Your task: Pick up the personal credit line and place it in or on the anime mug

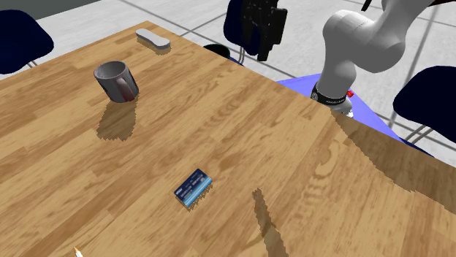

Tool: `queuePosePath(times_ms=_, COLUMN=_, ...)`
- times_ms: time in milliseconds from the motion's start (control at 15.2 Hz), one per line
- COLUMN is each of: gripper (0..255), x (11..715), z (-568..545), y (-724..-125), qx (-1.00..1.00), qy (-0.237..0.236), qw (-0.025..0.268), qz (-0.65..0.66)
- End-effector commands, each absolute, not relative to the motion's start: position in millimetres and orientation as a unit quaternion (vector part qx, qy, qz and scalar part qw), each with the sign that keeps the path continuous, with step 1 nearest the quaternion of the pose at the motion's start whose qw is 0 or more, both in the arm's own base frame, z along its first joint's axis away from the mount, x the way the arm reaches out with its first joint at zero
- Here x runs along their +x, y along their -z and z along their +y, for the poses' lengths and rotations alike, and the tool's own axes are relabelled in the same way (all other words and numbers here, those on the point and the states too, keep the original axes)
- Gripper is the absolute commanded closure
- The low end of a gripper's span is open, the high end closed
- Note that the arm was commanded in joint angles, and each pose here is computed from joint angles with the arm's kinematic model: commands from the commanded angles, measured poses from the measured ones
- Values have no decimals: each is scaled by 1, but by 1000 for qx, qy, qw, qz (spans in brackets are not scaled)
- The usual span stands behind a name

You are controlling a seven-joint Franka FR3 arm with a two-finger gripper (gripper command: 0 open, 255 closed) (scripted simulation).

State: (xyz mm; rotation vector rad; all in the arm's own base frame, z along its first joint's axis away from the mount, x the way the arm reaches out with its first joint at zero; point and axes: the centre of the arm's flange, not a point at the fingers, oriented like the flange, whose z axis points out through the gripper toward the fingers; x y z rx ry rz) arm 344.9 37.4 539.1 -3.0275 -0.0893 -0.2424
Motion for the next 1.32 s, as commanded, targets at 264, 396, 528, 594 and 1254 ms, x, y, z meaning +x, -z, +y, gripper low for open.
queuePosePath(times_ms=264, gripper=0, x=383, z=69, y=-487, qx=-985, qy=129, qw=60, qz=-93)
queuePosePath(times_ms=396, gripper=0, x=396, z=80, y=-471, qx=-981, qy=144, qw=63, qz=-114)
queuePosePath(times_ms=528, gripper=0, x=409, z=93, y=-456, qx=-976, qy=159, qw=66, qz=-135)
queuePosePath(times_ms=594, gripper=0, x=416, z=99, y=-448, qx=-973, qy=167, qw=67, qz=-145)
queuePosePath(times_ms=1254, gripper=0, x=480, z=171, y=-379, qx=-935, qy=240, qw=81, qz=-247)
